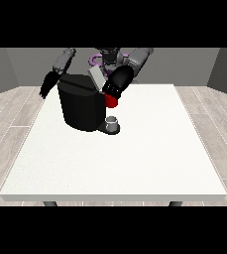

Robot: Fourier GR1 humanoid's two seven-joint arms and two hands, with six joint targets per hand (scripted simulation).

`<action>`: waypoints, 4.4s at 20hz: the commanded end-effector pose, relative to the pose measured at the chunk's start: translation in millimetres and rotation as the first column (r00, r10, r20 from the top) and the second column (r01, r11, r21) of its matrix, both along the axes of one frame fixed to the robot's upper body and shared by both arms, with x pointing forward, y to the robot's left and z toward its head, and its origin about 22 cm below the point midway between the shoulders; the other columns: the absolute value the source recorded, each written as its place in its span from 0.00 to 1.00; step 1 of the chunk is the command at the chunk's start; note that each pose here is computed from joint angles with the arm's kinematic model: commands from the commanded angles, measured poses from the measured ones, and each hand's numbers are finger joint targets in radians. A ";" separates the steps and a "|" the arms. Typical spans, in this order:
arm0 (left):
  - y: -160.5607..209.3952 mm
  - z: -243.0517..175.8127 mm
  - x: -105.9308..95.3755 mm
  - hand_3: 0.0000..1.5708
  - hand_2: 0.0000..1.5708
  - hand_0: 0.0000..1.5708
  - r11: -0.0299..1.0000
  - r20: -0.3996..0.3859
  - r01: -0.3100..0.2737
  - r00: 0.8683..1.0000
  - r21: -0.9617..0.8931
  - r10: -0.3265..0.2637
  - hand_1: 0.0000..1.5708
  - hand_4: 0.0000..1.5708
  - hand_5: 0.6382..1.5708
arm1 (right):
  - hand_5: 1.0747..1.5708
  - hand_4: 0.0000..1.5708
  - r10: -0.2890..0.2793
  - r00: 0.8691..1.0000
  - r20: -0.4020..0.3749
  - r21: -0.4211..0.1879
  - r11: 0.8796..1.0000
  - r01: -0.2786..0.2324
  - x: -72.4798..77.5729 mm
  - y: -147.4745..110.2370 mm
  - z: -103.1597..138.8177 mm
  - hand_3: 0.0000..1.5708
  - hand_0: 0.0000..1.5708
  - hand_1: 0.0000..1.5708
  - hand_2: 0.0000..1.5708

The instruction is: Insert the coffee pod into the coffee machine and close the lid

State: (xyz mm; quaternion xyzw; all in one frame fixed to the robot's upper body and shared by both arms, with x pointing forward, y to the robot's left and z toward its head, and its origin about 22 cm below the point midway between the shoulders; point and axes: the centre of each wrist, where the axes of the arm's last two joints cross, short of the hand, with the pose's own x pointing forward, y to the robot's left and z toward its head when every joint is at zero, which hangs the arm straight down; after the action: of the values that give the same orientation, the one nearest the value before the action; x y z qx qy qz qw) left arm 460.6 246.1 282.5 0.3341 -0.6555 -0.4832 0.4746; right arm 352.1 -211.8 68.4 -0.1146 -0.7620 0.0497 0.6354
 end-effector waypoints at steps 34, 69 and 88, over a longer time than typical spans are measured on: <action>30.4 17.7 -4.0 0.30 0.36 0.00 0.997 0.181 -0.023 0.983 0.067 0.010 0.00 0.00 1.00 | 1.00 0.10 -0.008 1.000 -0.003 -0.064 0.998 0.008 -3.0 -10.5 -6.4 0.00 0.00 0.00 0.00; -14.8 -358.9 -119.1 0.00 0.00 0.00 0.538 -0.469 -0.307 0.862 -0.785 -0.193 0.00 0.28 1.00 | 1.00 0.00 -0.013 0.955 -0.297 0.108 0.993 0.048 -68.4 -39.3 -94.7 0.00 0.00 0.00 0.00; -24.4 -314.2 -125.4 0.00 0.00 0.00 0.483 -0.346 -0.205 0.912 -0.851 -0.221 0.00 0.24 1.00 | 1.00 0.05 0.049 0.976 -0.210 0.150 0.988 -0.017 -4.3 -72.2 -22.9 0.00 0.00 0.00 0.00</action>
State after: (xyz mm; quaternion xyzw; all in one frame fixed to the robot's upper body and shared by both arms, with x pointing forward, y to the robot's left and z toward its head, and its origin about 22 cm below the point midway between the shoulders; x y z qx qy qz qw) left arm 336.6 229.5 -41.8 -0.0758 -0.6803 -0.1483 0.7137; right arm 336.1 -282.3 36.9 -0.0776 -0.6882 0.0281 0.7208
